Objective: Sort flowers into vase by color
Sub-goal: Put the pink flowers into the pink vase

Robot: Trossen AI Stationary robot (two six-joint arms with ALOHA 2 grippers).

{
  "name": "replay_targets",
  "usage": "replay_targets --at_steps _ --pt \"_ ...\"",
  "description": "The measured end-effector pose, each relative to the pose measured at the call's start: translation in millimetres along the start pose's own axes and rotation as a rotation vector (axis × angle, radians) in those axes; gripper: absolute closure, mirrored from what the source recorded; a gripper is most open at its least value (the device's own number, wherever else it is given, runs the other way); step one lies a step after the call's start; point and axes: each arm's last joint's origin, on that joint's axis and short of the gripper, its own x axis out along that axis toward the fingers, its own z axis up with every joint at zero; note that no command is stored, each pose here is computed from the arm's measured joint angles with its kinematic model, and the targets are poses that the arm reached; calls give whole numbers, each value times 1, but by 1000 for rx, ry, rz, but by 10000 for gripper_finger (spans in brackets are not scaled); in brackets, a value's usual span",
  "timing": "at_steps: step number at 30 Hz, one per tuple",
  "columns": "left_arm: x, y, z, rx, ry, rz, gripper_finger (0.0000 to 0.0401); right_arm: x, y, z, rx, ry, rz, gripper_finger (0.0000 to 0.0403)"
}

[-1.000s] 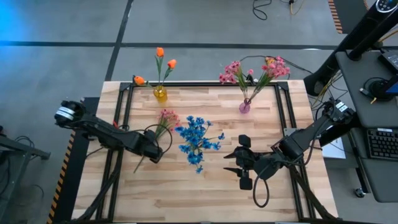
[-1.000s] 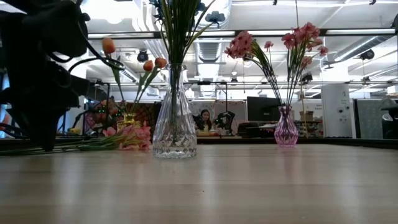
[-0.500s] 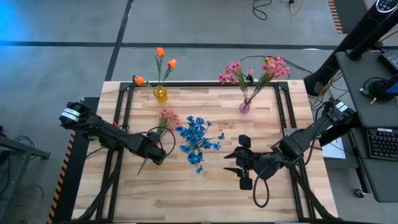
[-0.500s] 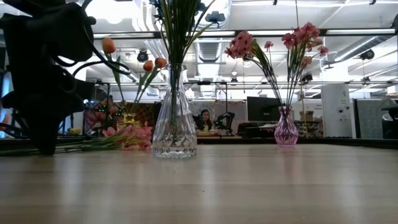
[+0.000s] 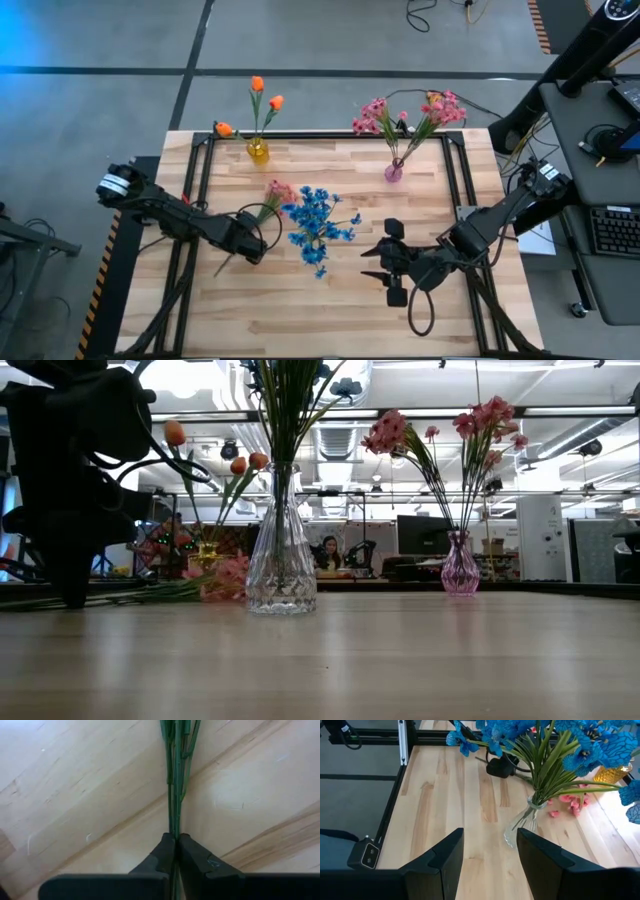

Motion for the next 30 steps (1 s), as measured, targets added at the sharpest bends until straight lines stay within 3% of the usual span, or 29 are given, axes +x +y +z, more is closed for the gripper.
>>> replay_targets --at_steps 14,30 --pt "-17 4 -3 12 -62 -65 401 -1 0 -3 8 27 -7 227" --pt "-122 13 -4 27 -402 -144 401 -1 1 -4 7 27 -6 227"
